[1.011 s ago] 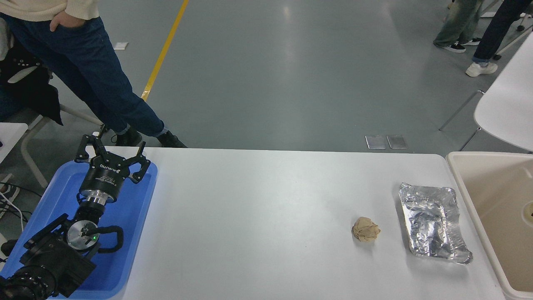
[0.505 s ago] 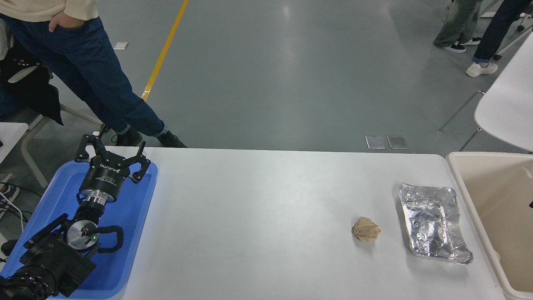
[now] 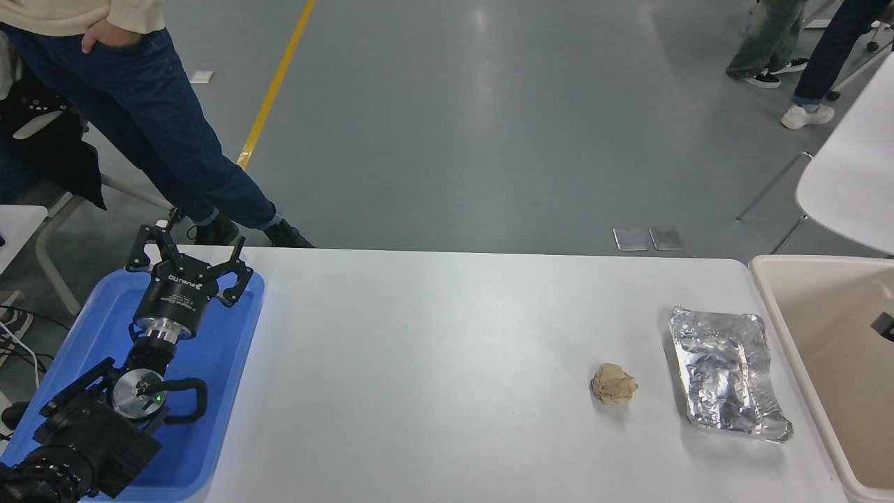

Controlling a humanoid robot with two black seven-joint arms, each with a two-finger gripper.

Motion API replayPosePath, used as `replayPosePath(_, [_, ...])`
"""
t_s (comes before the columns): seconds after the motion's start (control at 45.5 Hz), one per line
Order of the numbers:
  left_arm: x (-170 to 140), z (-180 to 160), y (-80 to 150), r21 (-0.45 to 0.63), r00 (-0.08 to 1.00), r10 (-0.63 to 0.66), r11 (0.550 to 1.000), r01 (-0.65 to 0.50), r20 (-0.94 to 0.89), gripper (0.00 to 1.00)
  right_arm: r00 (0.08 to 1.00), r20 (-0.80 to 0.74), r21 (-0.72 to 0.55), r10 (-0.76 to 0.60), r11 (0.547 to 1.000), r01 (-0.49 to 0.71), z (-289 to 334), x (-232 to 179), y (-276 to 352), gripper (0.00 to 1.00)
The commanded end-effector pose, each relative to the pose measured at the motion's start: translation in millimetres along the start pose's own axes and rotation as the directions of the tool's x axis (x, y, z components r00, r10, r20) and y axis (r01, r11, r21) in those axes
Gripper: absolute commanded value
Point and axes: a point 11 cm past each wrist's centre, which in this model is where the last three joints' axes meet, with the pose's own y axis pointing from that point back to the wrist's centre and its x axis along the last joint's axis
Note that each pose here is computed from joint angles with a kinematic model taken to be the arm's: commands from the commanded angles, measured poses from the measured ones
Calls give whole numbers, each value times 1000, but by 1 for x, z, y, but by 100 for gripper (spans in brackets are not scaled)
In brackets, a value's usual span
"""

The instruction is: Pick up paper cup place in dustbin

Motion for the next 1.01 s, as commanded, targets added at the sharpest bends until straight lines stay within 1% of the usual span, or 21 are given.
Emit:
replayPosePath(0.0, [0,0,0,0,1000,0,1000,0,0,100,973,-115,68,-201,975,209,-31,0,42,100])
replayPosePath(0.132, [-1,0,-1,1,1000,-2,1000,2,1,100,916,-202,102,-346,923,371,-59,-1,78,100])
replayPosePath(0.33, [-1,0,-1,1,1000,-2,1000,2,1,100,820,-290,129,-494,829,545,-95,20,118,100])
replayPosePath(0.44, [-1,0,-1,2,1000,-2,1000,2,1,100,701,-391,108,-597,727,678,-122,29,152,100])
replayPosePath(0.484, [-1,0,-1,1,1000,-2,1000,2,1,100,644,-439,71,-626,691,720,-130,37,167,100])
replayPosePath(0.527, [-1,0,-1,2,1000,-2,1000,2,1,100,597,-479,35,-644,666,745,-138,40,178,100])
replayPosePath(0.593, [-1,0,-1,1,1000,-2,1000,2,1,100,549,-525,6,-650,643,766,-152,44,192,100])
replayPosePath(0.725, [-1,0,-1,2,1000,-2,1000,2,1,100,574,-574,45,-584,677,735,-177,64,213,100])
replayPosePath(0.835, [-1,0,-1,2,1000,-2,1000,2,1,100,545,-670,42,-504,708,705,-216,67,246,100])
replayPosePath(0.901, [-1,0,-1,2,1000,-2,1000,2,1,100,552,-692,76,-465,714,696,-231,72,260,100])
replayPosePath(0.989, [-1,0,-1,2,1000,-2,1000,2,1,100,568,-698,121,-436,709,694,-245,76,273,100])
